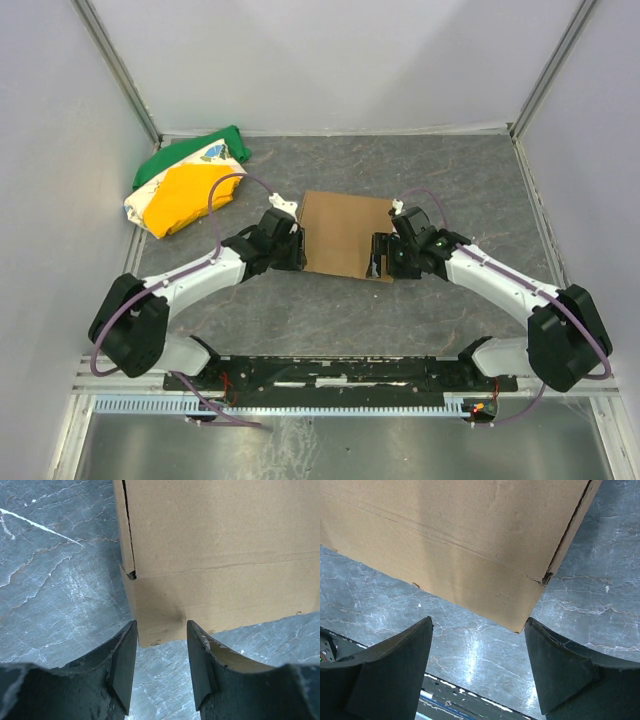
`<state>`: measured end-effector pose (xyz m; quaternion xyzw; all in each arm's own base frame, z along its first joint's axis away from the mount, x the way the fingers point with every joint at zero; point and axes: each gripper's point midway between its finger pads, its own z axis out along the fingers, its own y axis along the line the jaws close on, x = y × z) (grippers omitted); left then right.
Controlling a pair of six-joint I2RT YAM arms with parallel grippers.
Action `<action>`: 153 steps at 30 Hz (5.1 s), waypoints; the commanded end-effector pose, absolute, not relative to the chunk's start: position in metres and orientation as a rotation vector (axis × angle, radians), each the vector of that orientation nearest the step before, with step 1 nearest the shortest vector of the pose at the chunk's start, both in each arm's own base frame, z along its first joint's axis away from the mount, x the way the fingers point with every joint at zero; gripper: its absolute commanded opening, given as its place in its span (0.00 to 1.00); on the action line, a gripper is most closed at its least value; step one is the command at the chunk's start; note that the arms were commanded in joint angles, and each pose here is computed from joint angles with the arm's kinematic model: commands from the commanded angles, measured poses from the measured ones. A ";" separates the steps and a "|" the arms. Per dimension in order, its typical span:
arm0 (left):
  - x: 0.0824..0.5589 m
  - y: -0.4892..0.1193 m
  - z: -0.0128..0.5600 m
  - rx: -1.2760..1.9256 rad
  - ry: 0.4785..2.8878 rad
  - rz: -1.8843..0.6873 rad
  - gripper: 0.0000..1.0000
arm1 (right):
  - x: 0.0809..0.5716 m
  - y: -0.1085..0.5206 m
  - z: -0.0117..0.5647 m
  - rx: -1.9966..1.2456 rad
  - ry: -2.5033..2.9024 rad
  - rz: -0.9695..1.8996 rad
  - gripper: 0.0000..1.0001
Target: Fold the paper box
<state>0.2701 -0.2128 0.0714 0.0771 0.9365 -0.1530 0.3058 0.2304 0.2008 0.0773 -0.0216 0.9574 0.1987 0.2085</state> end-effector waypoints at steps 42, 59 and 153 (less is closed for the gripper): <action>0.272 -0.224 0.075 0.168 2.506 -0.586 0.53 | 0.244 0.222 0.109 -0.069 2.572 0.682 0.82; 0.258 -0.237 0.090 0.159 2.516 -0.749 0.53 | 0.233 0.227 0.119 -0.025 2.638 0.733 0.79; 0.255 -0.245 0.120 0.153 2.210 -0.988 0.16 | 0.322 0.239 0.098 -0.238 2.615 0.412 0.02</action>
